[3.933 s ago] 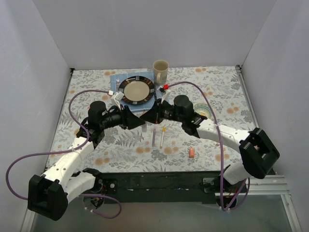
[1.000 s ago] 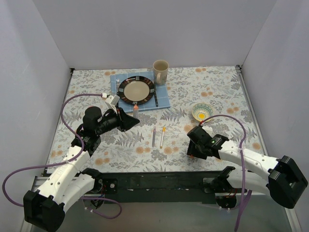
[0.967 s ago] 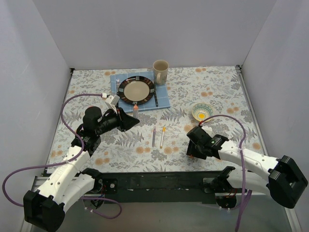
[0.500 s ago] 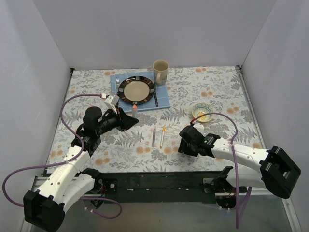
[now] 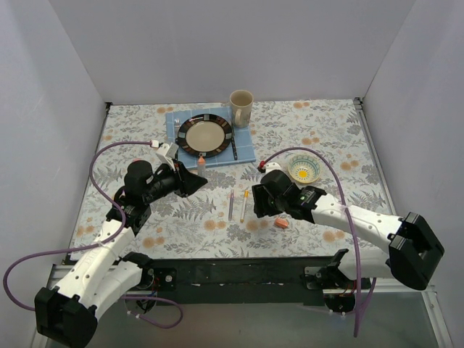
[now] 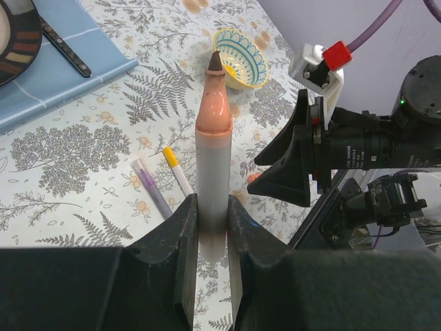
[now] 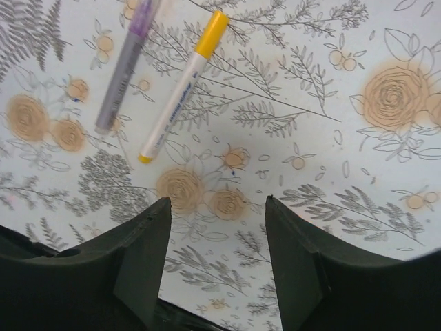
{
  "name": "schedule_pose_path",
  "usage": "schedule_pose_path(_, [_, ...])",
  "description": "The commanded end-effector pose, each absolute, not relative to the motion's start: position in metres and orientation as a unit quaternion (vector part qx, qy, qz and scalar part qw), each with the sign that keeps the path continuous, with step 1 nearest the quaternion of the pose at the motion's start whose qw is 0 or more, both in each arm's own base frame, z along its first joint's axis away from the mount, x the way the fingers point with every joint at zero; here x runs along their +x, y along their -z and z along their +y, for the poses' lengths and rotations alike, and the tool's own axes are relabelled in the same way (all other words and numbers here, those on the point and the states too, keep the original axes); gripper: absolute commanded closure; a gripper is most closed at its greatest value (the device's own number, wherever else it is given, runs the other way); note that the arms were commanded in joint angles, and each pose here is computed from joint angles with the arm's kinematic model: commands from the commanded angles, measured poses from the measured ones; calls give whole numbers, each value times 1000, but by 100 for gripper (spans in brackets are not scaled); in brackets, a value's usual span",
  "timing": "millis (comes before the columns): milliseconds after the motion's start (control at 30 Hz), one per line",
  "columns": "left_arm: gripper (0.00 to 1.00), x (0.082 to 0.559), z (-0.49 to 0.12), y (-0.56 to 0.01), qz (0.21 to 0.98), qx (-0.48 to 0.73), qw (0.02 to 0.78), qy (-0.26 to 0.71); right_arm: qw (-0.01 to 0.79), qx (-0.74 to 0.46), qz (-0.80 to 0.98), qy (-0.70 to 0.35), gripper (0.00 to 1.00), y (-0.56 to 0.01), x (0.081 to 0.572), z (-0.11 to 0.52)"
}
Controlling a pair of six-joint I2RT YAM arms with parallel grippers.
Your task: Insert the pens into the pen caps
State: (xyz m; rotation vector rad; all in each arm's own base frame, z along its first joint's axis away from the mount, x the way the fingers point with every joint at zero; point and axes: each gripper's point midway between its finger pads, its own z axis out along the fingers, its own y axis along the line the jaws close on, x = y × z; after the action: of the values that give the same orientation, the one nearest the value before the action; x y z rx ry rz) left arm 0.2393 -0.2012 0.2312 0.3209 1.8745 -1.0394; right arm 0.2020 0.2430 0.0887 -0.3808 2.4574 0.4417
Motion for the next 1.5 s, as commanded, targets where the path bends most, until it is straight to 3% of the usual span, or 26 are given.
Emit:
schedule_pose_path(0, [100, 237, -199, -244, 751, 143, 490, 420, 246, -264, 928, -87, 35, -72, 189, 207])
schedule_pose_path(200, [100, 235, -201, -242, 751, 149, 482, 426, 173, -330, 927, -36, 33, -46, 180, 191])
schedule_pose_path(633, [100, 238, -200, -240, 754, 146, 484, 420, 148, -337, 929, -38, 36, -28, 178, 180])
schedule_pose_path(867, [100, 239, -200, -238, 757, 143, 482, 417, 137, -343, 928, -41, 48, -21, 184, 185])
schedule_pose_path(1333, [100, 250, -205, -247, 760, 128, 474, 426, 140, -311, 940, 6, 55, -16, 196, 172])
schedule_pose_path(1467, [100, 257, -214, -267, 746, 136, 473, 448, 146, -305, 941, 2, 67, -17, 198, 175])
